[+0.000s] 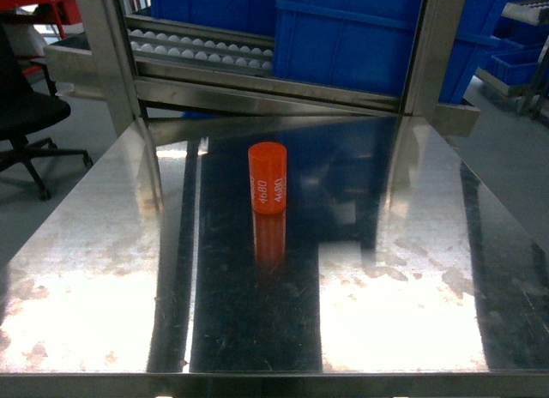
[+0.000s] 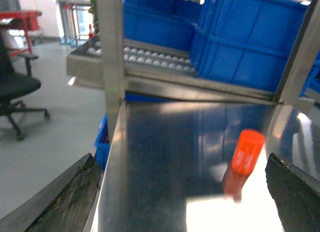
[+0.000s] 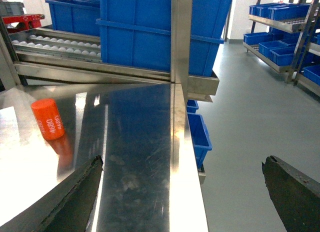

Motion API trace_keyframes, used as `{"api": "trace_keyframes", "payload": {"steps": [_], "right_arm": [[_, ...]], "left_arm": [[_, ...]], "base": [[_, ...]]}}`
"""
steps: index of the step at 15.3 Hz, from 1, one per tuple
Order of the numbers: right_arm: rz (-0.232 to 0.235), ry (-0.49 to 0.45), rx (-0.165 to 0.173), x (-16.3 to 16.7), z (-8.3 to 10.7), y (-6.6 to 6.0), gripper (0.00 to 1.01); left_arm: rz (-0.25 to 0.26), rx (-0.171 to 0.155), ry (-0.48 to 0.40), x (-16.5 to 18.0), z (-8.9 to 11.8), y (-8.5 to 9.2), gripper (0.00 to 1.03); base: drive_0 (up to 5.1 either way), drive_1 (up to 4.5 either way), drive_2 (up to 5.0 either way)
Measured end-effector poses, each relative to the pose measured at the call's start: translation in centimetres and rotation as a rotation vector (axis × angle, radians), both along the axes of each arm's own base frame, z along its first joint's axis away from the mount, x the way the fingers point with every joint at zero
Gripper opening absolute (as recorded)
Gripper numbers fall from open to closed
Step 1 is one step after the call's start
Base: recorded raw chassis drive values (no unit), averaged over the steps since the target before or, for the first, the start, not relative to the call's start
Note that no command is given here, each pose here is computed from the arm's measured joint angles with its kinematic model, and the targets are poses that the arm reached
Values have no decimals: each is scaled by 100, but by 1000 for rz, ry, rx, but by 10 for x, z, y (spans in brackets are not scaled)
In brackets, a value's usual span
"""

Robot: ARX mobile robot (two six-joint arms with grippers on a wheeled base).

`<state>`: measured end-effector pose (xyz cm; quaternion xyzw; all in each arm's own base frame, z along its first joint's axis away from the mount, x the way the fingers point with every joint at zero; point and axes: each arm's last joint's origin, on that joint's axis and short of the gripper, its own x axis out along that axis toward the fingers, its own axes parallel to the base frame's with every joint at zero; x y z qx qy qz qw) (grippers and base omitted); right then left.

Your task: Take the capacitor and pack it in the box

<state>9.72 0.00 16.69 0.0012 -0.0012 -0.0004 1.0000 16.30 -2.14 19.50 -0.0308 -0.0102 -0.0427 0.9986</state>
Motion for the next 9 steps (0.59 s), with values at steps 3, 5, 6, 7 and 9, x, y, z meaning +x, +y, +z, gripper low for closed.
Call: {"api": "trace_keyframes", "payload": {"steps": [3, 5, 6, 7, 9], "right_arm": [[0, -1, 0, 0, 0, 0, 98], [0, -1, 0, 0, 0, 0, 98], [0, -1, 0, 0, 0, 0, 98], [0, -1, 0, 0, 0, 0, 98], [0, 0, 0, 0, 0, 0, 98]], "left_arm": [[-204, 61, 100, 83, -9, -32, 98], [-260, 88, 172, 126, -30, -54, 98], [-282, 90, 179, 142, -36, -64, 98], [-295, 90, 187, 156, -45, -73, 98], [-316, 112, 218, 179, -68, -86, 98]], "base": [[0, 0, 0], [0, 0, 0], [0, 0, 0], [0, 0, 0], [0, 0, 0]]}}
